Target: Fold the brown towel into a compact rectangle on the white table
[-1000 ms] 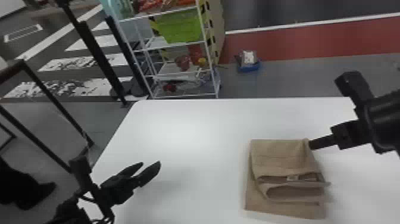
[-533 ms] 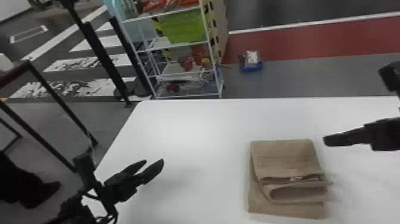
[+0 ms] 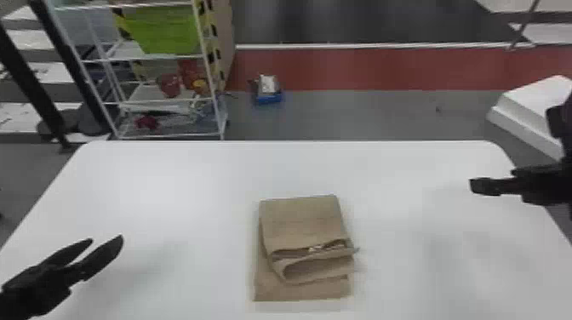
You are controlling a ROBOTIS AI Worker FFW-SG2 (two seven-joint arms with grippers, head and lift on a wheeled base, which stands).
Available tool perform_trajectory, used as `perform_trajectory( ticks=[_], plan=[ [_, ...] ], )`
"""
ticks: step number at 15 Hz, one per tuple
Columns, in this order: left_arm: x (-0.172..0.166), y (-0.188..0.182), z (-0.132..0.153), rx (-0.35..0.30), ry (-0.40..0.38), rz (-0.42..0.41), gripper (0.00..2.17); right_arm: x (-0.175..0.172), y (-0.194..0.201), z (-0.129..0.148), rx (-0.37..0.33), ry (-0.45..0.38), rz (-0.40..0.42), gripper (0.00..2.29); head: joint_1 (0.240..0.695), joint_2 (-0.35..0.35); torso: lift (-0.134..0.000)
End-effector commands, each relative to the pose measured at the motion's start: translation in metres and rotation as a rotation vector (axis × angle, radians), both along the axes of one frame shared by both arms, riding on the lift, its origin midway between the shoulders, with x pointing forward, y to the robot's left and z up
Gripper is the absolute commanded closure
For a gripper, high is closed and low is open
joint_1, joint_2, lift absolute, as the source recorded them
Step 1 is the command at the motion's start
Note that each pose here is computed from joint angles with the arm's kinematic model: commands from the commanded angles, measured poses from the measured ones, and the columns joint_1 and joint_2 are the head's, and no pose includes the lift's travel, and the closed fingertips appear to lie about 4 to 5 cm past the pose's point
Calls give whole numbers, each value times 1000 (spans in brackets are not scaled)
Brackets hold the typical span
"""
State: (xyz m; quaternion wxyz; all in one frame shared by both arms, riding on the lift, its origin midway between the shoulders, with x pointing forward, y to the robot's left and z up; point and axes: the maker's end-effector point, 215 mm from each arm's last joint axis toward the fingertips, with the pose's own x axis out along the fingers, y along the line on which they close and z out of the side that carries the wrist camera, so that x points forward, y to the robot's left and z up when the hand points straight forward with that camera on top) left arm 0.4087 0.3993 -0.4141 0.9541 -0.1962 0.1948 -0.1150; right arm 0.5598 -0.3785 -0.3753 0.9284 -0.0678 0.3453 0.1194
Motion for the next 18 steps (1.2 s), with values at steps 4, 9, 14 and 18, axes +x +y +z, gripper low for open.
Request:
perform_trajectory(
  ticks=[4, 9, 14, 18],
  plan=[
    [-6, -1, -3, 26, 19, -2, 33, -72, 150, 47, -54, -137, 692, 124, 695, 98, -124],
    [-9, 1, -5, 36, 24, 4, 33, -118, 208, 48, -279, -107, 948, 120, 695, 268, -124],
    [-8, -3, -8, 32, 30, 0, 33, -125, 250, 19, -427, -75, 1121, 120, 695, 322, -124],
    [-9, 1, -8, 33, 32, 8, 29, -123, 286, -3, -503, -37, 1228, 124, 695, 350, -124]
  ],
)
